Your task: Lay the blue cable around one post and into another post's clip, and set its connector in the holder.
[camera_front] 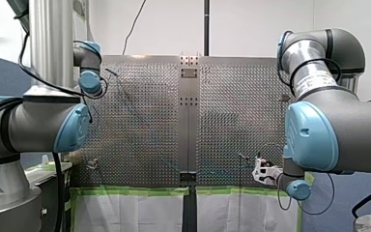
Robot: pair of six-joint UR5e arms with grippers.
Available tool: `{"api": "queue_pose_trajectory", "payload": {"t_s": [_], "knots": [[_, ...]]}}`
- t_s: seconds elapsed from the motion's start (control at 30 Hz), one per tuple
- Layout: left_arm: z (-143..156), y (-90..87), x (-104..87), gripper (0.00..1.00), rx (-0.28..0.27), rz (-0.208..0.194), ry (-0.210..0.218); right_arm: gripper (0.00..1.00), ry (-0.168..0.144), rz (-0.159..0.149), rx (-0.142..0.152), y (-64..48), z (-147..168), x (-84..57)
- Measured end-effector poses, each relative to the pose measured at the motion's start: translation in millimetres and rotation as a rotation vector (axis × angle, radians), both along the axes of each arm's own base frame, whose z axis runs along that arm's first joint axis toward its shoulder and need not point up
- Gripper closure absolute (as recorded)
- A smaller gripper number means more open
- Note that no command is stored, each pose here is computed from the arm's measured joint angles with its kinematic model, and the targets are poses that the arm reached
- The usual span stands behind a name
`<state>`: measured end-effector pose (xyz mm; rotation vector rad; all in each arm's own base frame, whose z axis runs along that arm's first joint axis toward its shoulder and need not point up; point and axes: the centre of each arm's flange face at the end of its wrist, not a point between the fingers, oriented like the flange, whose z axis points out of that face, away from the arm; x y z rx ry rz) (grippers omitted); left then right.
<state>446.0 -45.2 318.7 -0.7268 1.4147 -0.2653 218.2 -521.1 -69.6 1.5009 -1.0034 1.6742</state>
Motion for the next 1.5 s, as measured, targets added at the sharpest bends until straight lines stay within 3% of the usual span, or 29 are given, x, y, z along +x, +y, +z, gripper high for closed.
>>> {"api": "queue_pose_trajectory", "payload": {"t_s": [0.3, 0.47, 0.7, 1.13, 1.33, 1.5], "knots": [[7.2, -14.4, -29.9, 0.0, 0.065, -0.043, 0.057, 0.79, 0.0, -0.01, 0.007, 0.0, -0.7, -0.9], [24.3, -18.3, -39.3, 0.0, 0.108, -0.068, 0.06, 0.79, 0.0, -0.011, 0.011, 0.2, -1.0, -1.1], [64.8, -15.3, -44.6, 0.0, 0.176, -0.049, 0.033, 0.79, 0.0, -0.011, 0.013, 0.5, -1.3, -1.1], [115.7, -5.8, -46.2, 0.0, 0.278, 0.039, 0.048, 0.79, -0.002, -0.011, 0.014, 0.4, -1.3, -1.2], [142.7, -6.7, -50.2, 0.0, 0.328, 0.036, 0.043, 0.79, -0.002, -0.012, 0.014, 0.4, -1.3, -1.3], [160.0, -11.2, -49.9, 0.0, 0.37, 0.001, 0.046, 0.79, -0.003, -0.012, 0.015, 0.4, -1.2, -1.3]]}}
